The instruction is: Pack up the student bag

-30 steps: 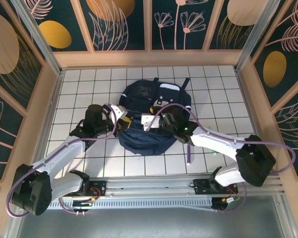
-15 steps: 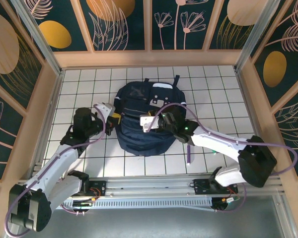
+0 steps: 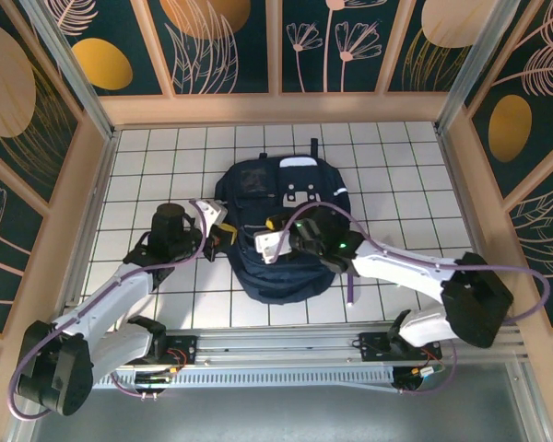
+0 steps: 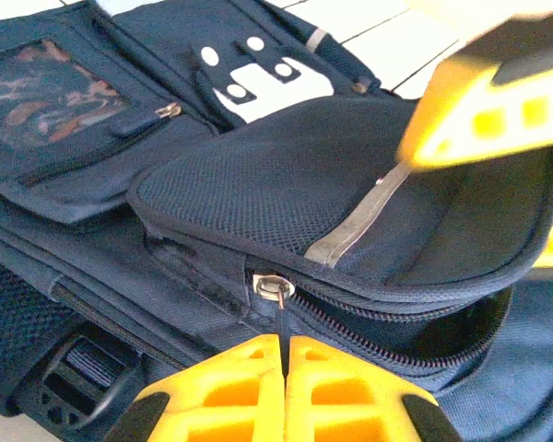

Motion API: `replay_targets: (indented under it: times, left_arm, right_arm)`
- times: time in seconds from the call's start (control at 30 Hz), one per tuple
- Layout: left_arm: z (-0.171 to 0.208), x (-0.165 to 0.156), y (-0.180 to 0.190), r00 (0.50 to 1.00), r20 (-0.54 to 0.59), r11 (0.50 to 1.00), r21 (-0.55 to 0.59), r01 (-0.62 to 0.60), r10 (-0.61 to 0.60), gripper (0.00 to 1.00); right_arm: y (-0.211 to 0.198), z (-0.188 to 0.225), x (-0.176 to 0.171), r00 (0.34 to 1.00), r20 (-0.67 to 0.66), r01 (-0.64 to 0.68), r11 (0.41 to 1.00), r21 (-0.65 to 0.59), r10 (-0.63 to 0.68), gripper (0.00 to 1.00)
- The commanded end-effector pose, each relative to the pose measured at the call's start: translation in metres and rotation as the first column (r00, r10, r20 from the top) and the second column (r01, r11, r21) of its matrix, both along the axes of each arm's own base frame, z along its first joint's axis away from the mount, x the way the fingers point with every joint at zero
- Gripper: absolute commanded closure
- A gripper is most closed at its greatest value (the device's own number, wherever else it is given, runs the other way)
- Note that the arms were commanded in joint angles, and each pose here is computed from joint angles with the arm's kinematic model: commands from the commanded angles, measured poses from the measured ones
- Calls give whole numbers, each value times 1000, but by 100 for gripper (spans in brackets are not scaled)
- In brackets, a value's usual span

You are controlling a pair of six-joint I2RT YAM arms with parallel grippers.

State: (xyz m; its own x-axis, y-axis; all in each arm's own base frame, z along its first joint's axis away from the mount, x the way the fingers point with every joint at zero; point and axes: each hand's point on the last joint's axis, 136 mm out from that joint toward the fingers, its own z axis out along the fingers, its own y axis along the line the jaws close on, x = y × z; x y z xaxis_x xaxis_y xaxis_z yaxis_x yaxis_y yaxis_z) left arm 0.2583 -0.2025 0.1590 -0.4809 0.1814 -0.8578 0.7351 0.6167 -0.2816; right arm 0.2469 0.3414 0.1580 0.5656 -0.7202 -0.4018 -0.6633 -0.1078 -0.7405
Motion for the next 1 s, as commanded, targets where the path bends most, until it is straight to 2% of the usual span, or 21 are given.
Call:
replay_targets:
  times: [0.0,0.03,0.07,0.2,0.33,0.43,0.57,0.6,0.63,0.67,0.7,0.73,0.8,0.9,0.93,0.97]
  left_arm:
    - [42,-5,-16,997,61,989,-134,56,-48,100]
    - [43,-5,-15,997,67,990,-131,49,-41,100]
    - [43,-4,-12,997,78,992,-118,36,-27,100]
    - [33,7,9,988,135,997,-10,-75,76,100]
    - [-6,24,37,978,126,983,61,-175,166,100]
    - [-32,37,39,985,68,978,126,-167,160,100]
    - [-27,55,29,990,73,982,131,-132,124,100]
    - [-24,58,28,990,84,983,137,-124,114,96]
    - [-21,59,26,991,97,984,144,-105,92,85]
    - [-16,56,21,992,117,986,157,-54,36,69]
    - [-13,50,16,990,139,985,174,11,-36,58]
    - [-9,43,11,982,158,980,183,76,-105,53]
    - [0,19,1,941,215,955,198,222,-263,46]
    - [20,-4,-8,871,335,931,180,316,-360,35]
    - [26,-8,-9,848,379,928,179,325,-370,30]
    - [30,-11,-10,828,415,926,186,329,-377,26]
  right_arm:
    - [15,17,16,994,37,100,994,33,-102,82]
    - [18,21,16,994,39,102,994,42,-103,95]
    - [20,23,16,994,42,100,994,52,-102,100]
    - [12,21,-3,998,55,-18,999,28,16,100]
    - [5,21,-34,983,10,-181,982,45,181,100]
    - [7,22,-33,981,5,-194,980,35,194,100]
    - [12,22,-32,977,-3,-213,977,19,213,100]
    - [13,24,-31,977,-4,-215,976,25,215,100]
    - [14,26,-31,977,-9,-213,976,32,214,100]
    - [14,28,-29,978,-19,-207,977,44,208,100]
    - [14,29,-27,980,-40,-194,979,60,196,100]
    - [14,30,-24,982,-62,-175,982,78,180,95]
    - [12,37,-16,984,-113,-123,981,149,140,71]
    - [3,49,-9,953,-281,-37,967,253,110,49]
    - [-2,49,-10,925,-363,-14,965,263,112,35]
    - [-6,47,-13,897,-426,-6,967,254,118,8]
